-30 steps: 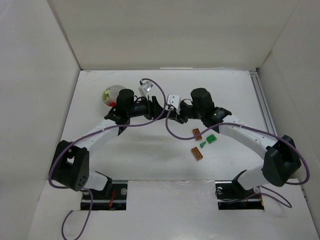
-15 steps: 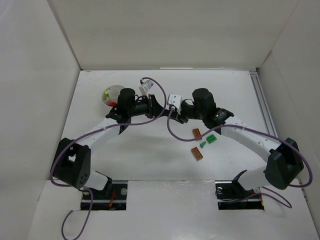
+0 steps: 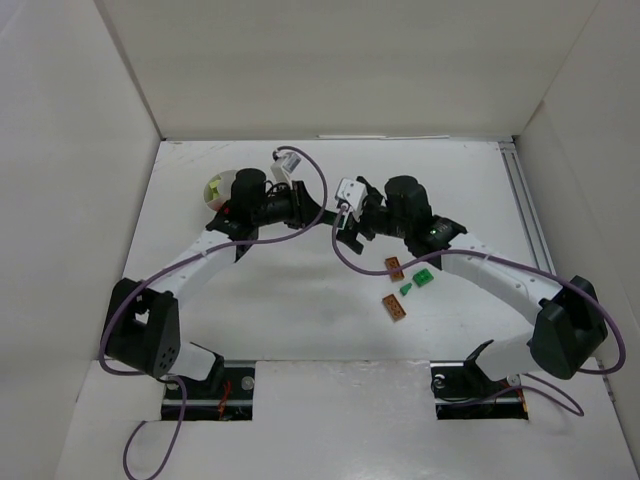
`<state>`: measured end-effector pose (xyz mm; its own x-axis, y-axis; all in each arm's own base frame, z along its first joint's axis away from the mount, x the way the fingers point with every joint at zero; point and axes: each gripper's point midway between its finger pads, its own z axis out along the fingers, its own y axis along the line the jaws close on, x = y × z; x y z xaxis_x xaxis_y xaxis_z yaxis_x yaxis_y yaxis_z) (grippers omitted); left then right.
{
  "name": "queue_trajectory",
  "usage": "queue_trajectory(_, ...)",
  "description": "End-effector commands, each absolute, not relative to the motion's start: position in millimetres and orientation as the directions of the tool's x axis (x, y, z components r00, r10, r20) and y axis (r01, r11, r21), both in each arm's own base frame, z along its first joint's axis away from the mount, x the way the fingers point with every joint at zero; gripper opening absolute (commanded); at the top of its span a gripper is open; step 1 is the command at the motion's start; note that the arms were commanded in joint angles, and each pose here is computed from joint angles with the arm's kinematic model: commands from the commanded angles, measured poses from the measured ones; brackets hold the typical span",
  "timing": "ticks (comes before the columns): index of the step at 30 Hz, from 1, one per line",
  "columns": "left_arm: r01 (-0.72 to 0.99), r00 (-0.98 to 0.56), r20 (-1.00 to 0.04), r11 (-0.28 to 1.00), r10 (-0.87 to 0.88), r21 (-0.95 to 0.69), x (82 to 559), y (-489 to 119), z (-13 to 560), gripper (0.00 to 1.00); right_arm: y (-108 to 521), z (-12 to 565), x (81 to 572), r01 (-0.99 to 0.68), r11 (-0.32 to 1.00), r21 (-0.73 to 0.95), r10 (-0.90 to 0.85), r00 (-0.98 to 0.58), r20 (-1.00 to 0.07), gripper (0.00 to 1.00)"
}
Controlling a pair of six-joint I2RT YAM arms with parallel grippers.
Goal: Sort the legos into containers by color
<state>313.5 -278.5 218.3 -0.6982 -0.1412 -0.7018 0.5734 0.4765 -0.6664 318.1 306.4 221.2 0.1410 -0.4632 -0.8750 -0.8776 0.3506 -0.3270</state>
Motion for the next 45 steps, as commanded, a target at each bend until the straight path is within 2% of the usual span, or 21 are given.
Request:
queue_trajectory(1, 0.588, -0.605, -0.774, 0.550, -0.189, -0.593, 336, -254, 250, 0.00, 294, 250, 345, -0.805, 0.485, -0.341, -0.424, 0.124, -0.897, 0.99)
queue_trajectory(5, 0.441, -0.566, -0.780, 0.701, -0.268, -0.561, 369, -203, 247, 0.00, 257, 252, 370, -0.726, 0.634, -0.266, -0.380, 0.008, -0.925, 0.99)
queue_trajectory(9, 0.234, -0.493, -0.796, 0.828, -0.351, -0.510, 411, -142, 252, 0.00, 216, 239, 389, -0.640, 0.744, -0.192, -0.331, -0.104, -0.938, 0.99)
queue_trajectory(10, 0.138, -0.462, -0.807, 0.869, -0.368, -0.476, 426, -118, 250, 0.00, 210, 239, 393, -0.629, 0.754, -0.191, -0.329, -0.109, -0.938, 0.99)
queue_trajectory(11, 0.093, -0.454, -0.807, 0.881, -0.377, -0.463, 434, -108, 261, 0.00, 199, 233, 396, -0.612, 0.768, -0.188, -0.332, -0.129, -0.934, 0.99)
queue_trajectory(14, -0.054, -0.465, -0.792, 0.905, -0.396, -0.421, 463, -77, 243, 0.00, 183, 217, 398, -0.584, 0.794, -0.171, -0.333, -0.181, -0.925, 0.99)
queue_trajectory(18, -0.159, -0.443, -0.798, 0.912, -0.409, -0.379, 495, -53, 248, 0.00, 158, 214, 404, -0.527, 0.833, -0.167, -0.322, -0.216, -0.922, 0.99)
queue_trajectory(20, -0.217, -0.465, -0.784, 0.912, -0.410, -0.348, 508, -42, 232, 0.00, 152, 210, 404, -0.518, 0.840, -0.162, -0.325, -0.240, -0.915, 0.99)
queue_trajectory(30, -0.345, -0.499, -0.757, 0.898, -0.422, -0.272, 552, -22, 209, 0.00, 131, 190, 417, -0.478, 0.865, -0.152, -0.327, -0.308, -0.893, 0.99)
queue_trajectory(45, -0.365, -0.552, -0.721, 0.899, -0.418, -0.242, 543, -21, 189, 0.00, 124, 169, 423, -0.476, 0.870, -0.130, -0.328, -0.362, -0.872, 0.99)
